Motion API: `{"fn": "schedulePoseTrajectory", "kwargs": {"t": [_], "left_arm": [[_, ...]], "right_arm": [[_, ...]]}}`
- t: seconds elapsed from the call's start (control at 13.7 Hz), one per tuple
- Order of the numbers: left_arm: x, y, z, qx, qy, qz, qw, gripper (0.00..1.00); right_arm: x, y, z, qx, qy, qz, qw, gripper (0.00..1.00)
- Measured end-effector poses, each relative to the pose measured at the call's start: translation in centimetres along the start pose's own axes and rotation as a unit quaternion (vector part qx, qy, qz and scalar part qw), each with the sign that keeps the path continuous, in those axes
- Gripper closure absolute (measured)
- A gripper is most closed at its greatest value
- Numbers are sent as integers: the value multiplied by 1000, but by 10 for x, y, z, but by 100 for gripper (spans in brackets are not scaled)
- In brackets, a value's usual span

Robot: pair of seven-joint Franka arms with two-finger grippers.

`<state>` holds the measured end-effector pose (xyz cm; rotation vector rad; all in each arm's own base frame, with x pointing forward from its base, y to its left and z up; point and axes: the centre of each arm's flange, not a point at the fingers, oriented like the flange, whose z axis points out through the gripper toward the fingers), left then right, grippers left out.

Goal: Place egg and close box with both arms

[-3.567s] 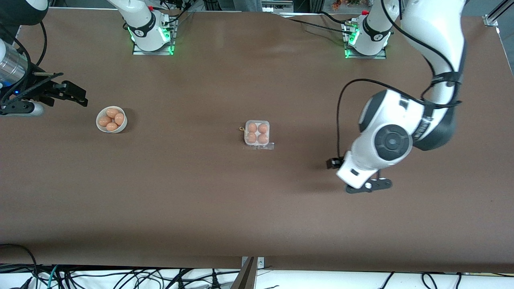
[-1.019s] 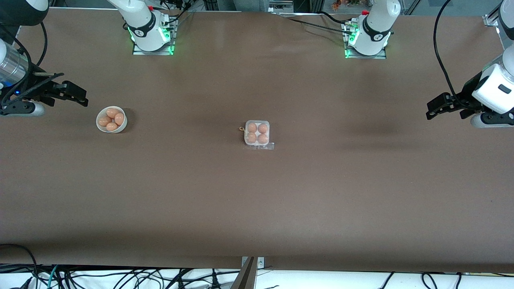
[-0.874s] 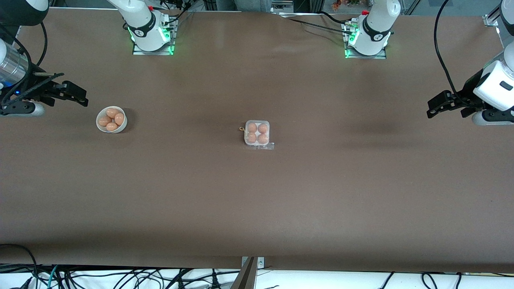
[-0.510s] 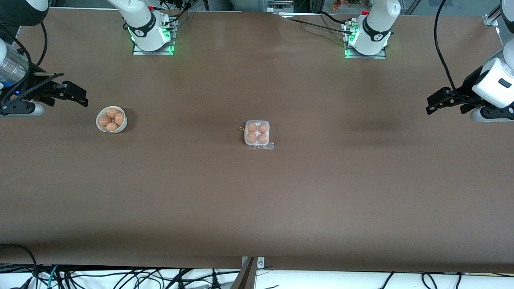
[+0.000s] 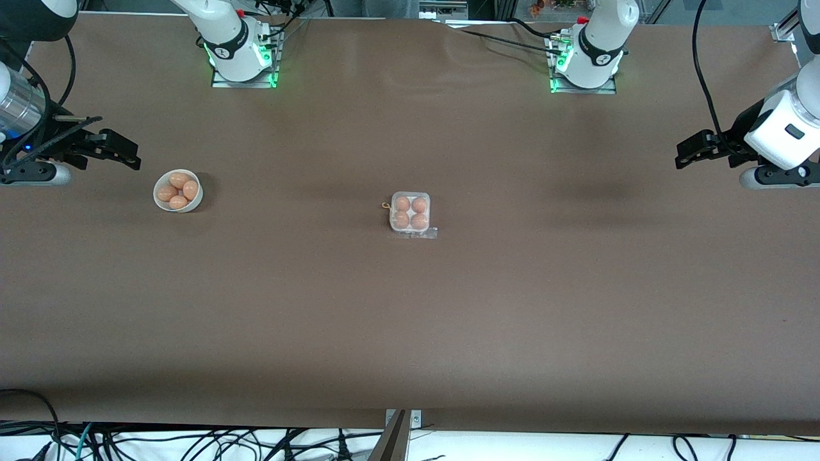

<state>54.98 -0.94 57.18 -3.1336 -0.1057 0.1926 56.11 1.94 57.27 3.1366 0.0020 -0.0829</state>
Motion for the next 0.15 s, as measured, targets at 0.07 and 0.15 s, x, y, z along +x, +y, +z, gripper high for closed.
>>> {"fn": "schedulePoseTrajectory", "kwargs": {"t": [0.07, 0.15], "left_arm": [[0, -1, 0, 0, -1, -1, 1000, 0], [0, -2, 0, 0, -3, -1, 1000, 0]], "right_arm": [[0, 0, 0, 0, 0, 0, 1000, 0], [0, 0, 0, 0, 0, 0, 1000, 0]]}}
